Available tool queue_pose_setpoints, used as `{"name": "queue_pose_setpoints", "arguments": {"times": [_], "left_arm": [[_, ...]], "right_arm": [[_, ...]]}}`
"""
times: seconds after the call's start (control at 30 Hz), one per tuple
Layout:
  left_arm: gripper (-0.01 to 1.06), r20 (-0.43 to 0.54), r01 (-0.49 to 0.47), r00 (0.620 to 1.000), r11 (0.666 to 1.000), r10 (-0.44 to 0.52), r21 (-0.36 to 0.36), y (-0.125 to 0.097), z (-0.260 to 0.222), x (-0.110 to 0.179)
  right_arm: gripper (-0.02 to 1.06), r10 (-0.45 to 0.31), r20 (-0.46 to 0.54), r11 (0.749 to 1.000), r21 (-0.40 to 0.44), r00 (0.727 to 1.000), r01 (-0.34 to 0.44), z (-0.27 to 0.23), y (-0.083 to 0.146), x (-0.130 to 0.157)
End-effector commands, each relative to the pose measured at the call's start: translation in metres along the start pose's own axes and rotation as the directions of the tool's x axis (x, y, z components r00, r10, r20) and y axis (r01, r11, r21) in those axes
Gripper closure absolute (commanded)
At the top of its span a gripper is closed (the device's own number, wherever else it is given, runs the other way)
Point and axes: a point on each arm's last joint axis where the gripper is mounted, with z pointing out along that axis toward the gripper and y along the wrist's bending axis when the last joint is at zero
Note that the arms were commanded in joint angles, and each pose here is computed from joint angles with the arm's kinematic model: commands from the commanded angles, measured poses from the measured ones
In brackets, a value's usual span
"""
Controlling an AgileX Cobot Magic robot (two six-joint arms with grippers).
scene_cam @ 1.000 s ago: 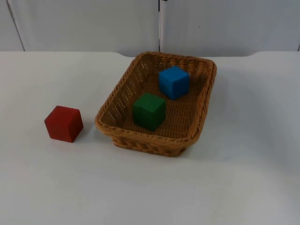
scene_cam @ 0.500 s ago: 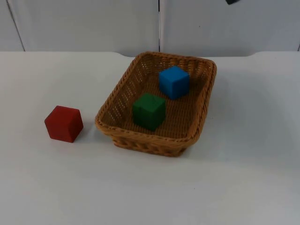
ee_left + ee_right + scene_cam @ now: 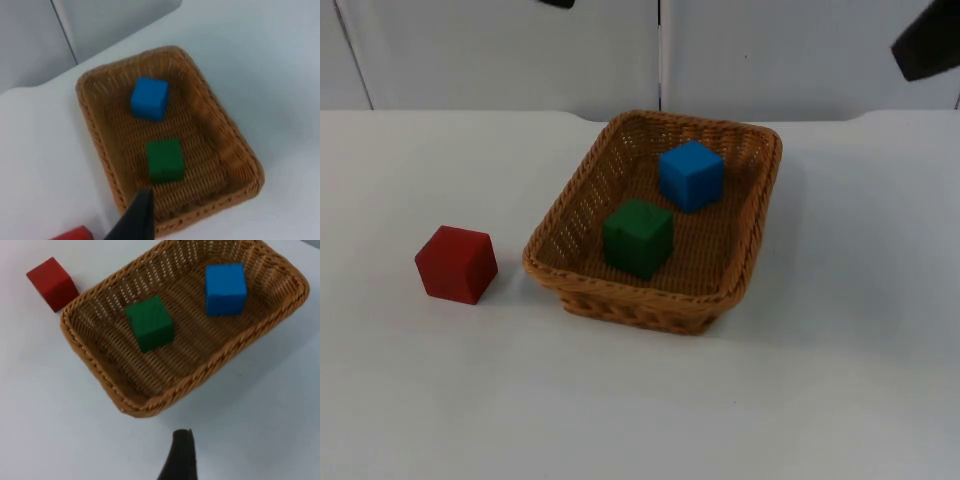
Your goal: Pick up one cube with each hand and place exactly two cubes into the same basket, leaving the remaining cube outside.
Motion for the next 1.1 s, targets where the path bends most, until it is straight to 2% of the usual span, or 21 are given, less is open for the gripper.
{"name": "queue_pose_setpoints", "arguments": {"times": [0.0, 0.33, 0.5, 0.73, 0.9, 1.07], "left_arm": [[0.04, 0.024, 0.017, 1.0, 1.0, -0.017, -0.001, -0.002, -0.009, 0.01], [0.04, 0.093, 0.009, 0.996, 1.0, -0.008, -0.008, -0.011, -0.047, 0.048], [0.04, 0.162, -0.006, 0.987, 1.0, 0.007, -0.009, -0.018, -0.078, 0.065], [0.04, 0.175, -0.037, 0.984, 0.999, 0.037, -0.005, -0.025, -0.108, 0.08], [0.04, 0.182, -0.061, 0.981, 0.998, 0.061, -0.007, -0.029, -0.13, 0.095], [0.04, 0.24, -0.023, 0.97, 0.999, 0.033, -0.043, -0.032, -0.158, 0.115]], "right_arm": [[0.38, -0.012, 0.031, 1.0, 0.005, 0.999, 0.012, -0.008, 0.002, 0.007], [0.38, 0.012, 0.071, 1.0, 0.01, 0.997, -0.012, -0.034, 0.009, 0.037], [0.38, 0.011, 0.122, 1.0, 0.014, 0.992, -0.013, -0.057, 0.015, 0.058], [0.38, 0.004, 0.177, 1.0, 0.013, 0.984, -0.006, -0.087, 0.022, 0.082], [0.38, -0.01, 0.22, 1.0, 0.008, 0.975, 0.008, -0.113, 0.029, 0.099], [0.38, -0.028, 0.307, 1.0, 0.02, 0.951, 0.023, -0.135, 0.034, 0.122]]}}
